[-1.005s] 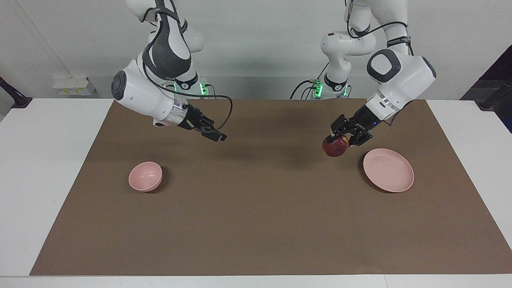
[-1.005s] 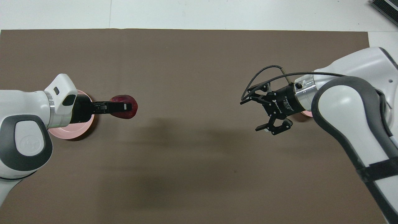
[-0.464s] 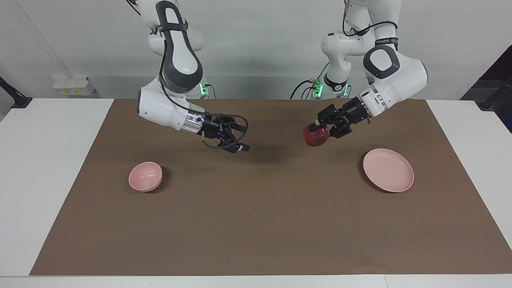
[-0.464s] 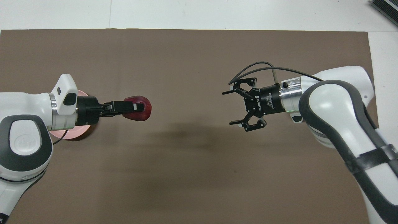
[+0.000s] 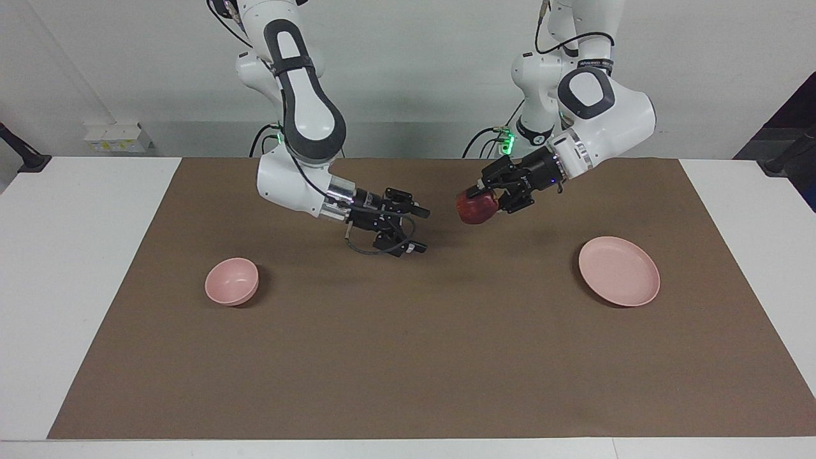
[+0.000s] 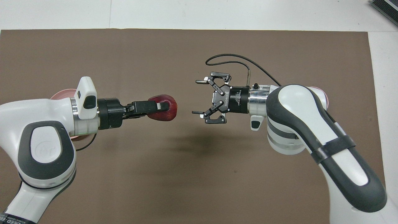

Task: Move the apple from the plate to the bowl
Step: 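Grasp the apple with the right gripper while the left gripper releases it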

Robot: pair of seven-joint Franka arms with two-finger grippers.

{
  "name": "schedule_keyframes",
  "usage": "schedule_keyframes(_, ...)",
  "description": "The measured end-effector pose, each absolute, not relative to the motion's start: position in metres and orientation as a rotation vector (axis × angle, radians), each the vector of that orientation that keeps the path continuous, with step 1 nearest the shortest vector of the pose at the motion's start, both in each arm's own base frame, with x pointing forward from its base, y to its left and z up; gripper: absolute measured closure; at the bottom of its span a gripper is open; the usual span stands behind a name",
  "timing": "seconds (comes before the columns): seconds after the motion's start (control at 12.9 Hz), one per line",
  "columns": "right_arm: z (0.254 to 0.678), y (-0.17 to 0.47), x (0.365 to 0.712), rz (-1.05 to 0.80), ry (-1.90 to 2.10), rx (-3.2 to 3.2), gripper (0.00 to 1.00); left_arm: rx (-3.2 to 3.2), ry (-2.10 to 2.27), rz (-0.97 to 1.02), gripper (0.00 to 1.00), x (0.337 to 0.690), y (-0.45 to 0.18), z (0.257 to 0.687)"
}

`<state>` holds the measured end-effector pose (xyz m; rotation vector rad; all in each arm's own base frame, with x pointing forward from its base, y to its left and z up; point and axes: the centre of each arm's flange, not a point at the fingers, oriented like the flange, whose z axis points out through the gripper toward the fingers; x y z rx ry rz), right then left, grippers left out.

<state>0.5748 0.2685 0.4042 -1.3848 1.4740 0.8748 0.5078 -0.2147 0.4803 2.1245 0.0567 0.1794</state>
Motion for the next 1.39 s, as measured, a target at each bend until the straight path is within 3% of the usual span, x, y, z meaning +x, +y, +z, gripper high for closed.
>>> schedule_keyframes(1.39,0.422,0.307,0.56,0.898,1.398,-1.436,0.0,2.116,0.1,0.201,0.26,0.5,-0.247,0.488)
